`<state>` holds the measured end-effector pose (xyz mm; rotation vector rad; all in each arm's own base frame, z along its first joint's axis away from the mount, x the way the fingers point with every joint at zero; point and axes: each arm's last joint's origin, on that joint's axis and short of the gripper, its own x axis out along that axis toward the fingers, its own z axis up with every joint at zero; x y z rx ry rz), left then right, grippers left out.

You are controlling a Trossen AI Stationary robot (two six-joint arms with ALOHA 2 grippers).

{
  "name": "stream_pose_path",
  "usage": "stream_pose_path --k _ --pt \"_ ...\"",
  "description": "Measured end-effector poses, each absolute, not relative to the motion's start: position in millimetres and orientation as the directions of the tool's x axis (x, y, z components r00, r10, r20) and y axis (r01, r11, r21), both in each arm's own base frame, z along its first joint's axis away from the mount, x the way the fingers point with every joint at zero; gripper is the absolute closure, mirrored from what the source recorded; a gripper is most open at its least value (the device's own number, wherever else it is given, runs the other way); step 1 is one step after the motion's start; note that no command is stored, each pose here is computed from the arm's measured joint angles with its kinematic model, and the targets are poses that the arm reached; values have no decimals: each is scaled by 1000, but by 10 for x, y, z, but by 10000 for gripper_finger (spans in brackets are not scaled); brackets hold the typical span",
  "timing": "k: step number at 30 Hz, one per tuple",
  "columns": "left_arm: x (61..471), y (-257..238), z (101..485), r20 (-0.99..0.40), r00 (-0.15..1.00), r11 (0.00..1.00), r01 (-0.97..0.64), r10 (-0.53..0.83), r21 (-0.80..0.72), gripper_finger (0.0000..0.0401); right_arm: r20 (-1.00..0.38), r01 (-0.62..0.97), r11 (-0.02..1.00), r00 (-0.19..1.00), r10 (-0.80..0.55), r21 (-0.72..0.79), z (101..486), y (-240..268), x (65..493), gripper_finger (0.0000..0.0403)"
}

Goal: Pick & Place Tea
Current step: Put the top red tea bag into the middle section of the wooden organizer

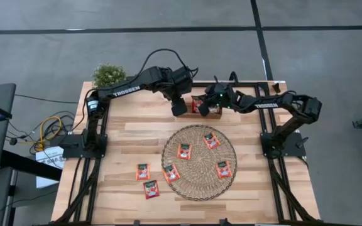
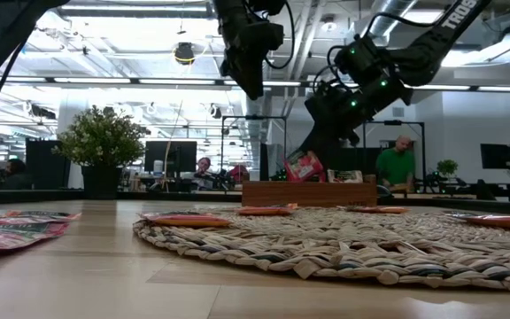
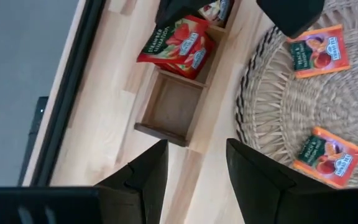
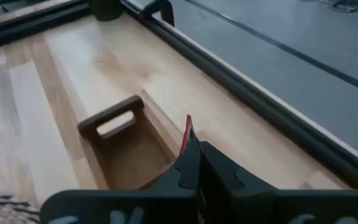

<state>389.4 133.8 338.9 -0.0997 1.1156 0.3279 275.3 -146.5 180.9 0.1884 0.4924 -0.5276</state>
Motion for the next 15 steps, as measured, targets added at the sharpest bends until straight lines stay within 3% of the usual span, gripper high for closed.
stream_pose_path --k 15 --pt "3913 1333 3390 -889 430 947 -320 158 14 245 -402 605 796 732 -550 11 1593 -1236 2648 403"
